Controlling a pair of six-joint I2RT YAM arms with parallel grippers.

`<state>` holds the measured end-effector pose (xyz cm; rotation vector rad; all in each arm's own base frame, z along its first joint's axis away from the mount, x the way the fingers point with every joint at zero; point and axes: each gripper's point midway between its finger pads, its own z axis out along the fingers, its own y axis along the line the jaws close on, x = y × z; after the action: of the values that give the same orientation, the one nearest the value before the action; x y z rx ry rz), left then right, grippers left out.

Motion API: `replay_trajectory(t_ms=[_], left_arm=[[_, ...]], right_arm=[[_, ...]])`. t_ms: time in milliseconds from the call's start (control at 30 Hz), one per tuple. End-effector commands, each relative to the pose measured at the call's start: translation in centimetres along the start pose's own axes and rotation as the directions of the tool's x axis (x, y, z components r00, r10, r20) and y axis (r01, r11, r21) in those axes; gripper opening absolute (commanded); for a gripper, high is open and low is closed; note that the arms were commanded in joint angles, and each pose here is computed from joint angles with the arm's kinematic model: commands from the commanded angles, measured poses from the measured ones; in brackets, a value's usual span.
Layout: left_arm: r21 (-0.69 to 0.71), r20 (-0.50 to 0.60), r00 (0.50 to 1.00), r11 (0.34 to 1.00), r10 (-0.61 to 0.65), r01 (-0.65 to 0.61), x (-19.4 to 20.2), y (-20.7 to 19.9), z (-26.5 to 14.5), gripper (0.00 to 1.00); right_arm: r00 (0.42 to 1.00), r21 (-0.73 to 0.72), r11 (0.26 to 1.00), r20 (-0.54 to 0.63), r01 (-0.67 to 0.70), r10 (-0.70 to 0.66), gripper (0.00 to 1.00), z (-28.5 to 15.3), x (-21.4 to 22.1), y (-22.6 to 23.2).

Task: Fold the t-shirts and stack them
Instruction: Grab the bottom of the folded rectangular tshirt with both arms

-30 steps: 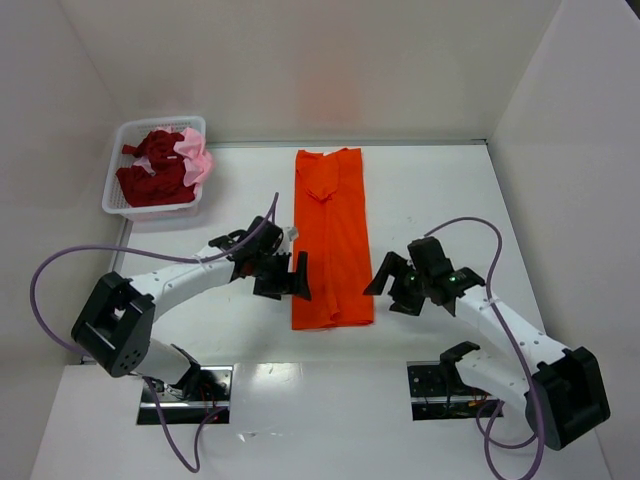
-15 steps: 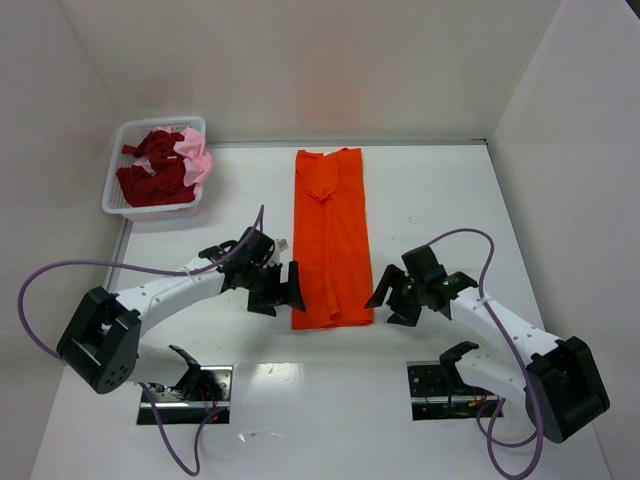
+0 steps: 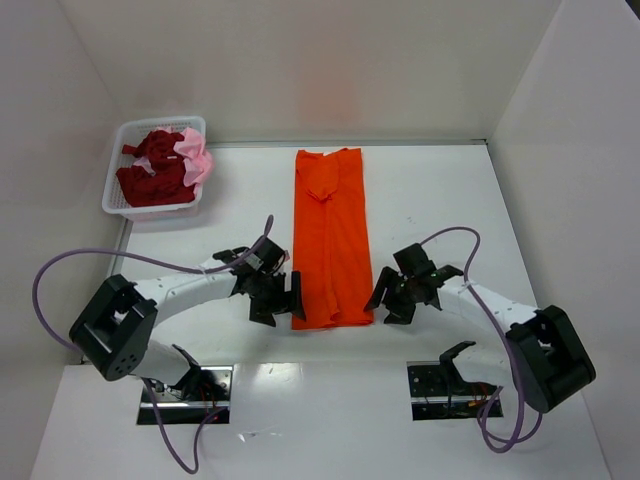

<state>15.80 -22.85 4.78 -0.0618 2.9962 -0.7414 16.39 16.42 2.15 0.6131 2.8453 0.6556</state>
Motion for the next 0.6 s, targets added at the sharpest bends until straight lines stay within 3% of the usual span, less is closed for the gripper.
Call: replay_trajectory(t_ms=[0,567], left_arm=[[-0.017,0.01,0.999,0.999,-0.032,0.032,-0.2,-0.2,0.3,0.92],[-0.014,0.005,0.994,0.994,-0.107,0.107,0.3,0.6,2.5,0.85]], right_arm=[[0.996,-0.054,0.997,0.063,0.06,-0.057,0.69,-0.2,-1.7,2.3],[0.998,-0.07,0.996,0.022,0.058,-0.057,0.57,0.6,-1.1,2.4]])
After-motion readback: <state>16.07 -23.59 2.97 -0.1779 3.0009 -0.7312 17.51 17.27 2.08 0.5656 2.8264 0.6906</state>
